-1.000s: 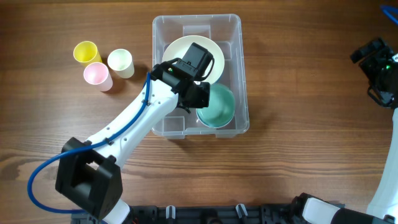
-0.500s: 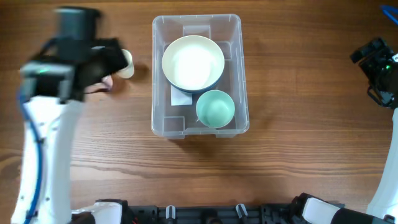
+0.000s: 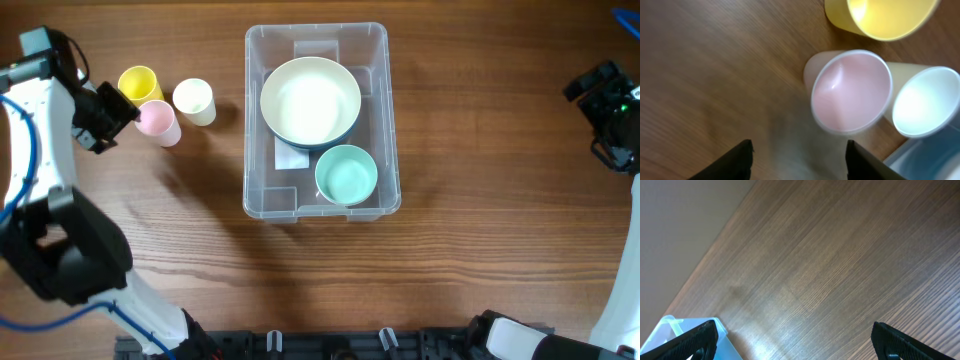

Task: Pack container
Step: 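Grasp the pink cup with the left gripper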

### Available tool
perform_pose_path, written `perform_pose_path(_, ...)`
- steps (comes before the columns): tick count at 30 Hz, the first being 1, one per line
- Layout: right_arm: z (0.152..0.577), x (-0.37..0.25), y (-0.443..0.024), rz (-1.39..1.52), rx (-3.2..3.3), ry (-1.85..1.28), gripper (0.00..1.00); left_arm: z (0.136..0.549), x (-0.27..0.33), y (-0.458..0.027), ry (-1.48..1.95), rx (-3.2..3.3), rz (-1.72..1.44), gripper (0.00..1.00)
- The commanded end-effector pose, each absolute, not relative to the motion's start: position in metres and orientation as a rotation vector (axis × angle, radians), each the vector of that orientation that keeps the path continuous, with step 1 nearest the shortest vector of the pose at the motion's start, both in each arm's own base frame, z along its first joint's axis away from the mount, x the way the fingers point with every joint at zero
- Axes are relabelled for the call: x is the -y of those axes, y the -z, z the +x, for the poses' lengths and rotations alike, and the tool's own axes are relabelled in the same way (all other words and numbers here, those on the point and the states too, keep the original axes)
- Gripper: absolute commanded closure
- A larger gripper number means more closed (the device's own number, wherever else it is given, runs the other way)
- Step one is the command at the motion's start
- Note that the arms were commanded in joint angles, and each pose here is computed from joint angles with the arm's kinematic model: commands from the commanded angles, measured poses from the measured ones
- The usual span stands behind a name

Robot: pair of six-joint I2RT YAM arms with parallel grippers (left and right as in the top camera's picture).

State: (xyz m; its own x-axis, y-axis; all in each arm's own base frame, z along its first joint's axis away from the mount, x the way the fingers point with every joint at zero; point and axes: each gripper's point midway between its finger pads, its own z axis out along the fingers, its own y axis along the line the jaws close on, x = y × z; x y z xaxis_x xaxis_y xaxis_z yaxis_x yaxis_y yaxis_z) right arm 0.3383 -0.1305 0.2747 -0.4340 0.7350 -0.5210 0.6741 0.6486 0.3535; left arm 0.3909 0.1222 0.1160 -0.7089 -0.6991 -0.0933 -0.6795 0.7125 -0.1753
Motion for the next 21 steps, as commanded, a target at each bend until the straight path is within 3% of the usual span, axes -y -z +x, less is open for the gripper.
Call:
perform_pose_path(1, 0.34, 0.133, -0.276, 1.103, -2.201, -0.108, 0.0, 0.401, -0.118, -0.082, 0.259, -2.816, -1.122, 0.46)
perform_pose_path(7, 0.34, 0.133, -0.276, 1.102, -2.201, -0.108, 0.0, 0.41, -0.115, -0.058, 0.272, -2.838, -1.112, 0.68)
perform_pose_path(9, 0.34, 0.133, -0.276, 1.103, -2.201, -0.108, 0.0, 0.408, -0.111, -0.058, 0.273, -2.856, -1.112, 0.88)
perform_pose_path(10, 0.34, 0.133, -0.276, 1.102, -2.202, -0.108, 0.0, 0.405, -0.11, -0.059, 0.274, -2.864, -1.115, 0.94)
perform_pose_path(16, 0.34, 0.133, -0.276, 1.102, -2.202, -0.108, 0.0, 0.368, -0.098, -0.098, 0.263, -2.925, -1.15, 0.96)
perform_pose_path(21, 0.34, 0.133, -0.276, 1.102, -2.202, -0.108, 0.0, 0.329, -0.058, -0.194, 0.306, -2.842, -0.993, 0.96)
